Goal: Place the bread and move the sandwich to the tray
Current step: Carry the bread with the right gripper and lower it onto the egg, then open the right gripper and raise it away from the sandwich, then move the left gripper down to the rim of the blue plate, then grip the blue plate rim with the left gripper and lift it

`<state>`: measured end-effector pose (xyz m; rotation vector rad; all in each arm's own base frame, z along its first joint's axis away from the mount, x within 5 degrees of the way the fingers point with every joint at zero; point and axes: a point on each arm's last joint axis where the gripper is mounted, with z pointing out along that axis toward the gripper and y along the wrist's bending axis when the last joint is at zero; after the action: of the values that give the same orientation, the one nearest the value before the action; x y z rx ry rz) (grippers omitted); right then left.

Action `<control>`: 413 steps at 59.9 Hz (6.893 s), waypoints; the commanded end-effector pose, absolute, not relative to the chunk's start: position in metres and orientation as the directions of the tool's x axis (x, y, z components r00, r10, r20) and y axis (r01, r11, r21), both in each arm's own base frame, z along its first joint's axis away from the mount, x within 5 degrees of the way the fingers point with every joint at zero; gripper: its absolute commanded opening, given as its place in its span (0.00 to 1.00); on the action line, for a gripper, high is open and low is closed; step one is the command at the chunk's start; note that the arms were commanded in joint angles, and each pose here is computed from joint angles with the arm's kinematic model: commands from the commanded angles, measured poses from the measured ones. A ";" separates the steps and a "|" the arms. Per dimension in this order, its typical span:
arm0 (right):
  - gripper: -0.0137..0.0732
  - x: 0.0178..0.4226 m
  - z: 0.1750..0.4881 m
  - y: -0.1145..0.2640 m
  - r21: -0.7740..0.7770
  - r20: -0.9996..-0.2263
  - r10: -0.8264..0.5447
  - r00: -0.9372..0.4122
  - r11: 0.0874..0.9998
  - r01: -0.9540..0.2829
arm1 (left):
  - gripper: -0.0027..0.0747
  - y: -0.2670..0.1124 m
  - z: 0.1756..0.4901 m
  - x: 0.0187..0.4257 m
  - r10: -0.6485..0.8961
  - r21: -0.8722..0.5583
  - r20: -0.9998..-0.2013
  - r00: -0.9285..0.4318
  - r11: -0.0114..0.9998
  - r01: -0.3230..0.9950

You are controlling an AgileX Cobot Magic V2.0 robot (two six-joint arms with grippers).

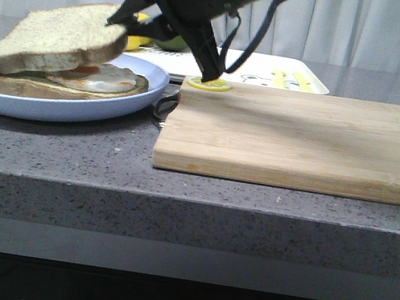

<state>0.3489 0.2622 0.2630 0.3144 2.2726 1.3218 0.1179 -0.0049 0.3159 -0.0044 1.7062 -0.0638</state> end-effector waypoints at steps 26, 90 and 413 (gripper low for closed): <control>0.08 0.340 0.285 0.258 0.885 -0.295 0.437 -0.850 0.460 -0.071 | 0.63 -0.006 0.335 0.119 -0.049 -0.050 -0.998 -0.026 0.998 0.048; 0.57 0.340 0.299 0.244 0.897 -0.292 0.423 -0.858 0.433 -0.092 | 0.63 -0.006 0.335 0.119 -0.049 -0.050 -0.998 -0.026 0.998 0.048; 0.08 0.077 0.292 0.014 0.136 -0.990 0.138 -0.005 0.976 -0.171 | 0.01 -0.009 0.324 0.320 -0.273 -0.467 -0.555 -0.786 0.884 0.023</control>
<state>0.0765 0.0170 0.2789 -0.0528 1.6270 0.2619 0.3240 -0.0145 0.2895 -0.2037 2.5327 -0.4423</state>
